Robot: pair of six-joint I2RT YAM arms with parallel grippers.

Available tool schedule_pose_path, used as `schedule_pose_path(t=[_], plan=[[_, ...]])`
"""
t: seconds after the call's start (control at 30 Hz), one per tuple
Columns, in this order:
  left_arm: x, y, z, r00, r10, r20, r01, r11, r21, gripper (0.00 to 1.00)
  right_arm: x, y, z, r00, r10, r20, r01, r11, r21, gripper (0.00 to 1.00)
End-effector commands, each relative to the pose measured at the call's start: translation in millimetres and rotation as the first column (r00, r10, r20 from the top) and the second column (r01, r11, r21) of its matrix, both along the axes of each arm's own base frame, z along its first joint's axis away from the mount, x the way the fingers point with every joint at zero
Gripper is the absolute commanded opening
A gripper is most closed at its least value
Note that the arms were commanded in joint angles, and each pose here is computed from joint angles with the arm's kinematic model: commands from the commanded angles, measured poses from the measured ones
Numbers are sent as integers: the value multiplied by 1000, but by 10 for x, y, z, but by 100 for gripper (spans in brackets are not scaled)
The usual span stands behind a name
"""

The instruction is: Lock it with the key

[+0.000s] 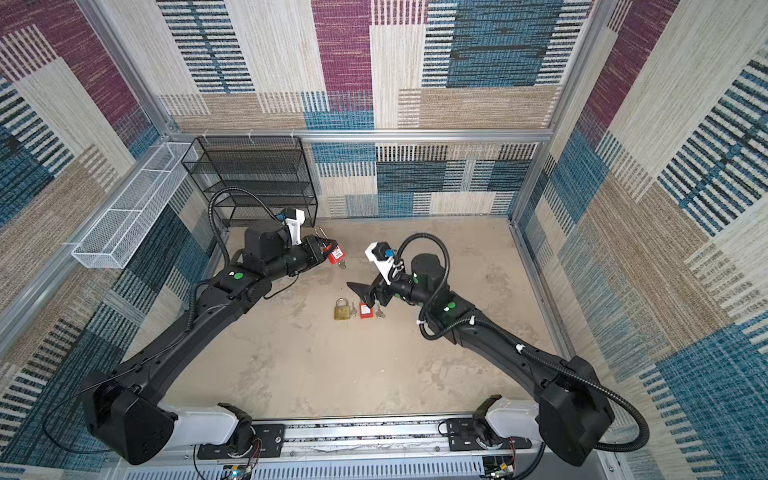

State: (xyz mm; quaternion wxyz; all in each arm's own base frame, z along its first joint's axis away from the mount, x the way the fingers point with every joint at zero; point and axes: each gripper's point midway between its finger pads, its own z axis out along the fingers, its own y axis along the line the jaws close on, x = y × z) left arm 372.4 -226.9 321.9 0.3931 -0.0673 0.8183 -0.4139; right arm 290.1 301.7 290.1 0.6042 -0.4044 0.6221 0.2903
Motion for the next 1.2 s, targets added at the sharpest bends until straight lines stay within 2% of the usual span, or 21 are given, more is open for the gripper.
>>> schedule_pose_path(t=[0.0,0.13,0.23,0.33,0.43,0.67,0.93,1.03,1.17], plan=[[-27,95,119,999,44,-19,-44,998,-49,0,16,-113,430,909,-92,407,97,995,8,96],[-33,365,128,990,139,-39,-143,980,-138,0,-2,-56,431,828,-99,552,152,987,-51,95],[-102,589,-11,975,207,-83,-217,966,-141,0,5,23,495,764,-115,635,185,982,-45,94],[-189,685,-92,969,215,-123,-231,963,-139,0,-13,207,470,691,-84,718,203,976,-82,94],[-235,744,-137,964,216,-156,-242,954,-175,0,-31,415,408,644,-44,764,203,972,-115,93],[-238,765,-132,960,199,-196,-246,934,-258,0,-70,725,414,499,-77,863,257,965,-62,93],[-185,758,-64,964,179,-196,-231,929,-288,0,68,1031,315,456,-40,889,256,963,-88,89],[-170,768,-23,966,178,-188,-230,924,-305,0,97,1124,223,457,0,889,243,962,-125,85],[-167,796,18,966,184,-181,-233,923,-306,0,141,1198,125,482,25,876,229,961,-153,78]])
